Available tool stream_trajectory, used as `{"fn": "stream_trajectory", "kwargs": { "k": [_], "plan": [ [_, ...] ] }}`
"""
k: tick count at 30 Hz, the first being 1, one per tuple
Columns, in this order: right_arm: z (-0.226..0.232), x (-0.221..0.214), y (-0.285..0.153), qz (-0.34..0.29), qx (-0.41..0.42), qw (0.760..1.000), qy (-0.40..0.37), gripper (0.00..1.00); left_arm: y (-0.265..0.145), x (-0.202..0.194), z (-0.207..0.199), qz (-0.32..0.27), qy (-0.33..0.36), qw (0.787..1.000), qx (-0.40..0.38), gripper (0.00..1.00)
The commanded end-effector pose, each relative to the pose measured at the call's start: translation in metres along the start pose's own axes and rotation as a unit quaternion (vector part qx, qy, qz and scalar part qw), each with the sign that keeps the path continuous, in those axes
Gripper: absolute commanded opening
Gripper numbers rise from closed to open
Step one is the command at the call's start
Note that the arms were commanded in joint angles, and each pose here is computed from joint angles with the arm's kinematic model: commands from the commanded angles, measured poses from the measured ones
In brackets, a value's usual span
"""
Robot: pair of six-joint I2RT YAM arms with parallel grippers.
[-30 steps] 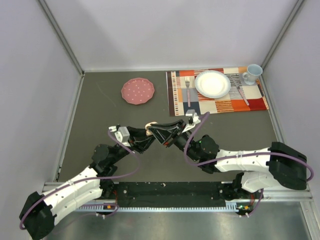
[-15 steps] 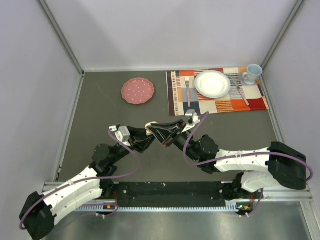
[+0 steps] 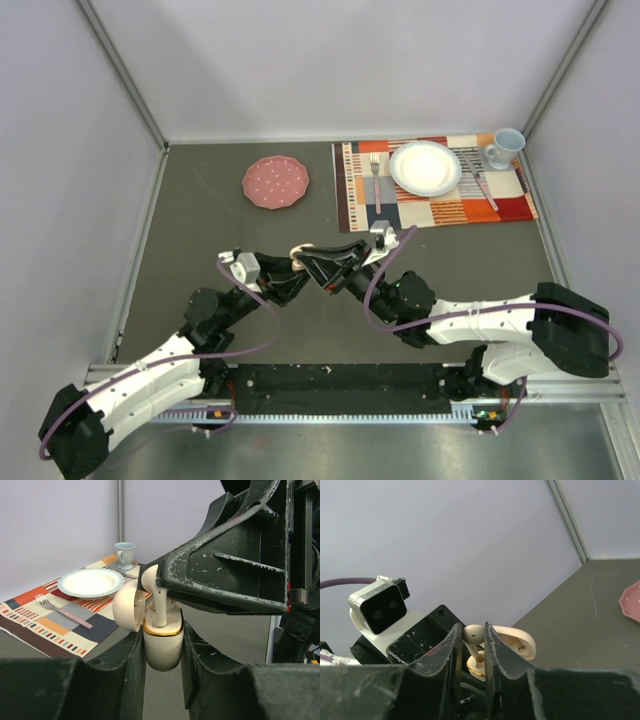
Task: Insert the wireless bluetooth earbuds into the charging case
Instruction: Insert the left earbud into the left side groove of the charging case.
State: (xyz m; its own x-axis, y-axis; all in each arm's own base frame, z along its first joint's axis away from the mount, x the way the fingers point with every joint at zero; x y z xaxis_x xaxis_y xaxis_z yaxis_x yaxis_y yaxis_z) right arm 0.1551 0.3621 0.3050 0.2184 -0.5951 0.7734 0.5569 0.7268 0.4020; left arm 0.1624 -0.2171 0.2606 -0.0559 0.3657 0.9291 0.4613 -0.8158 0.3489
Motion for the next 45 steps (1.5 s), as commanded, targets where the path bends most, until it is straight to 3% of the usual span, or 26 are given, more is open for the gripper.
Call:
{"fn": "stream_trajectory", "kwargs": {
  "k": [1,31,45],
  "plan": [
    [-0.003,-0.018,0.001,0.029,-0.013,0.999,-0.021,0.00,0.009,0.057,-0.018,-0.100,0.029,0.994,-0.042,0.00],
    [-0.020,-0.019,-0.003,0.014,-0.077,0.996,-0.045,0.00,0.005,0.070,-0.018,-0.130,0.034,0.990,-0.032,0.00],
    [-0.018,-0.017,-0.001,0.022,-0.080,0.995,-0.049,0.13,0.004,0.073,-0.018,-0.131,0.039,0.990,-0.030,0.00]
  ]
}}
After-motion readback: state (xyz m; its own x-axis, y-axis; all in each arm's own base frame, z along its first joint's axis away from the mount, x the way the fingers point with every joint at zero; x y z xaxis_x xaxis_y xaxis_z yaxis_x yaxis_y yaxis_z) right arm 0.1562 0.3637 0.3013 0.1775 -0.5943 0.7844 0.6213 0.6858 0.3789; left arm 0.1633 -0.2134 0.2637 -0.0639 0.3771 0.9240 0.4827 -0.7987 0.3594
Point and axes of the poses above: each gripper's point midway between its finger pads, its own y axis out along the fingers, its own z axis along the line the jaws close on, x = y × z, the point moved 3 cm from there along -y, back along the fingers, and after that the axes turned 2 degrees about -y, right-handed, at the moved point
